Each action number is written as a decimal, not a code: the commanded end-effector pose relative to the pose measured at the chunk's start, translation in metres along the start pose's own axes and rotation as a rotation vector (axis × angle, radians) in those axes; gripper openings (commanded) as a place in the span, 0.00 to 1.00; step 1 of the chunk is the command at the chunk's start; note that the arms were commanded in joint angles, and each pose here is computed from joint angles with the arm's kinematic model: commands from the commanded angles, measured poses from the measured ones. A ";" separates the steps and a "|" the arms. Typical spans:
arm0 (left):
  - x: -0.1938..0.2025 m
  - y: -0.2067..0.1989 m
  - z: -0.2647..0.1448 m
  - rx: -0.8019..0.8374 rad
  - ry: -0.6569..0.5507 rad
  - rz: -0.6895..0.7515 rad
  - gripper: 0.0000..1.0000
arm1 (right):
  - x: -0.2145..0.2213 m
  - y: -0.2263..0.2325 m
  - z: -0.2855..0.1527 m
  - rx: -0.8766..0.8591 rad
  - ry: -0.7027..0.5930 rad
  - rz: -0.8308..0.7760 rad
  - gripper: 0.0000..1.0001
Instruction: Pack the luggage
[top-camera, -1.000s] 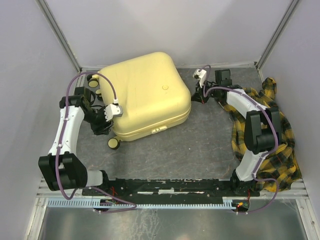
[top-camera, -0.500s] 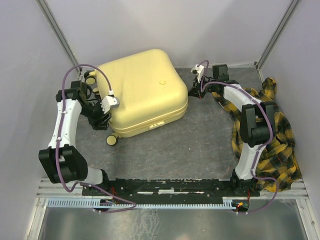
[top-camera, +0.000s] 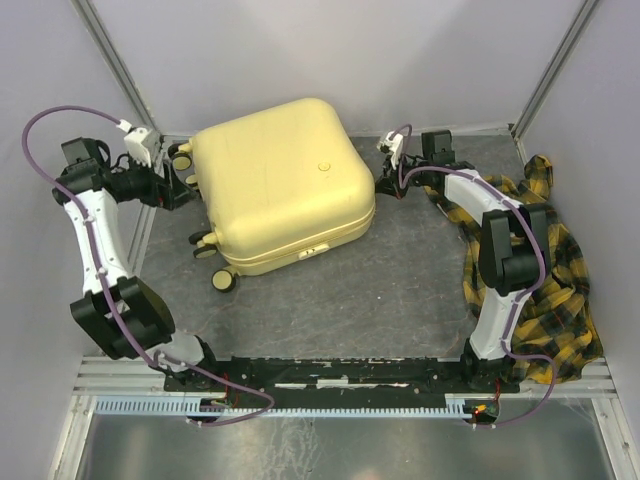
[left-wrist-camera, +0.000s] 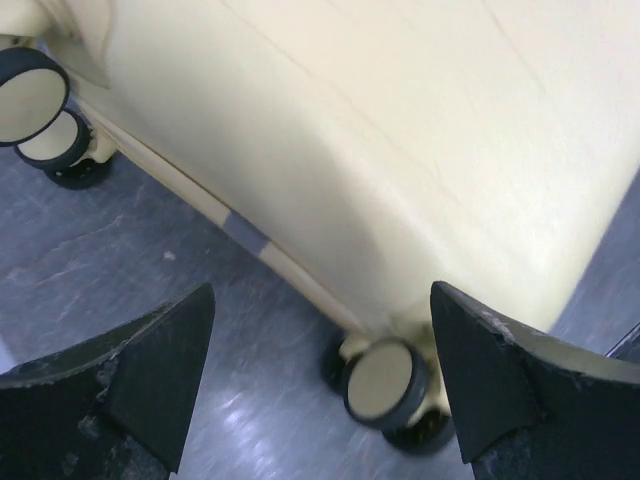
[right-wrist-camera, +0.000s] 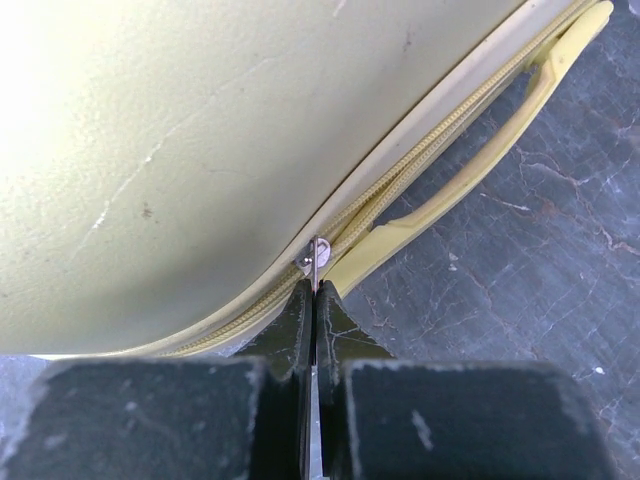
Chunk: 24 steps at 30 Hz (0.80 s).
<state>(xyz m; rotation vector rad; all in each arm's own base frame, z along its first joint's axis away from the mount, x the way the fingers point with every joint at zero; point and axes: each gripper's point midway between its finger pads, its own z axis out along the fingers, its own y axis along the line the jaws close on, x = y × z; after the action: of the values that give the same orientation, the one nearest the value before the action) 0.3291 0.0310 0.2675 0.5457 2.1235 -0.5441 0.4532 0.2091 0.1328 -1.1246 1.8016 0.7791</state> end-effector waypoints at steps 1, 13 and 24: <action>-0.054 0.028 0.026 0.023 -0.235 -0.277 0.94 | -0.044 0.050 0.004 -0.148 -0.089 -0.150 0.02; -0.061 0.037 0.120 0.256 -0.197 -0.420 0.94 | -0.032 0.112 0.010 -0.279 -0.070 -0.200 0.02; -0.007 -0.064 0.200 0.487 0.153 -0.132 0.76 | -0.030 0.182 -0.014 -0.343 -0.066 -0.151 0.02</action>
<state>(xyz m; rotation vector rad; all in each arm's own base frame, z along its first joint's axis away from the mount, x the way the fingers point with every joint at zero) 0.4954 -0.0179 0.2287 0.4073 2.0425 -0.7901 0.3412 0.2405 0.1312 -1.3659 1.7666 0.8341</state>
